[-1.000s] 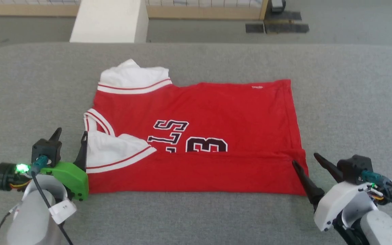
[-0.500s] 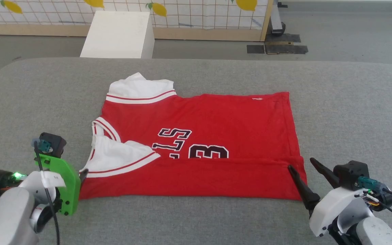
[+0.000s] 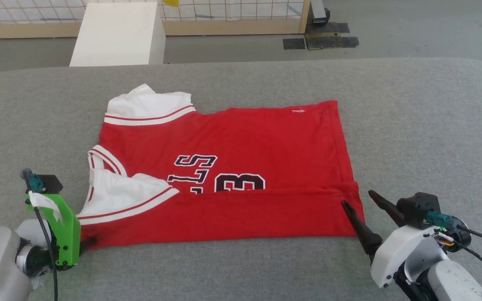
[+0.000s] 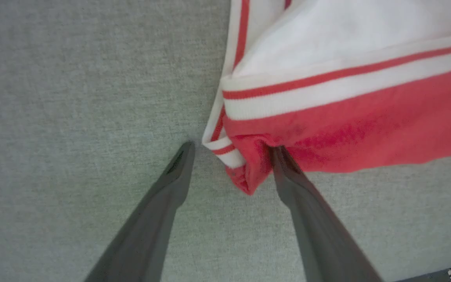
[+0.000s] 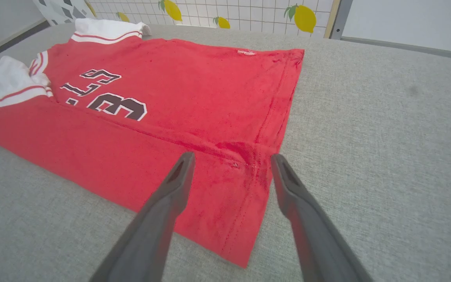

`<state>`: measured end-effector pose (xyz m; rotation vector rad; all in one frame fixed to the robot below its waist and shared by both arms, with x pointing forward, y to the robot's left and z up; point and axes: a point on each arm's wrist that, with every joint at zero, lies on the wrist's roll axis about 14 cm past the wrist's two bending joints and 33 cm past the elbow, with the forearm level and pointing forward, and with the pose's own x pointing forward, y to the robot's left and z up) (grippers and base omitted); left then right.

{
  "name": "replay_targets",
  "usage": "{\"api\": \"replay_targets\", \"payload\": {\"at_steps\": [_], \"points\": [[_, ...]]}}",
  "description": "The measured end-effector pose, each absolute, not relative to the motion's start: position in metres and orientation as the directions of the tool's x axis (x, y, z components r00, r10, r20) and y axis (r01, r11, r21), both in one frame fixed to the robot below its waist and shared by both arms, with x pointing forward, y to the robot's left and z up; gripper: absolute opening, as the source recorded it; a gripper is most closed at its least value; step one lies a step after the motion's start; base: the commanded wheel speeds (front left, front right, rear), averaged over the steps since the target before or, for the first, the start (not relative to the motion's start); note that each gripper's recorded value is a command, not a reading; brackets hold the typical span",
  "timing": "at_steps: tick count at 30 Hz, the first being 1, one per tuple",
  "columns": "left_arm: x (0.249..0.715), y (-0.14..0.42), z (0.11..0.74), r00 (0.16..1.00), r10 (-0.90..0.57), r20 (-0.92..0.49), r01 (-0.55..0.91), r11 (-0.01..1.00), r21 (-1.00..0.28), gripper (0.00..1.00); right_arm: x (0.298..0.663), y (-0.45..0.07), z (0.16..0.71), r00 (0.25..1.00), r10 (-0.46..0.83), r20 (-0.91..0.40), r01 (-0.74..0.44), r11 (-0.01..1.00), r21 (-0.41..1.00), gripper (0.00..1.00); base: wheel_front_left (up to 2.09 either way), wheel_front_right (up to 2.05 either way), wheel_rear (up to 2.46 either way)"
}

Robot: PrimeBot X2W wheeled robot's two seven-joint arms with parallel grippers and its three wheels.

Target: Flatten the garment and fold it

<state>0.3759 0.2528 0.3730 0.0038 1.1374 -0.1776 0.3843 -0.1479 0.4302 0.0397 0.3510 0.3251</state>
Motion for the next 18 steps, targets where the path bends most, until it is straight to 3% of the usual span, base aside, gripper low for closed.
{"api": "replay_targets", "payload": {"at_steps": [1,2,8,13,18], "points": [[0.376,0.251,0.372,0.399,-0.142,-0.906,0.149,0.985,-0.089,0.6,0.384,-0.149,0.43,0.888,0.318,-0.334,-0.304,0.948,0.095,1.0,0.0,0.0,0.0],[0.377,0.248,0.371,0.39,-0.147,-0.909,0.158,0.983,-0.091,0.0,0.383,-0.15,0.429,0.887,0.315,-0.336,-0.301,0.949,0.095,1.0,0.0,0.0,0.0],[0.377,0.236,0.376,0.404,-0.176,-0.898,0.218,0.972,-0.092,0.0,0.39,-0.159,0.443,0.901,0.306,-0.307,-0.308,0.95,0.045,1.0,0.0,0.0,0.0],[0.38,0.238,0.393,0.467,-0.192,-0.863,0.244,0.966,-0.083,0.0,0.408,-0.167,0.474,0.916,0.302,-0.263,-0.325,0.945,-0.046,1.0,0.0,0.0,0.0],[0.379,0.239,0.404,0.497,-0.204,-0.843,0.268,0.961,-0.074,0.0,0.413,-0.172,0.47,0.856,0.299,-0.422,-0.382,0.916,-0.124,1.0,0.0,0.0,0.0]]}}
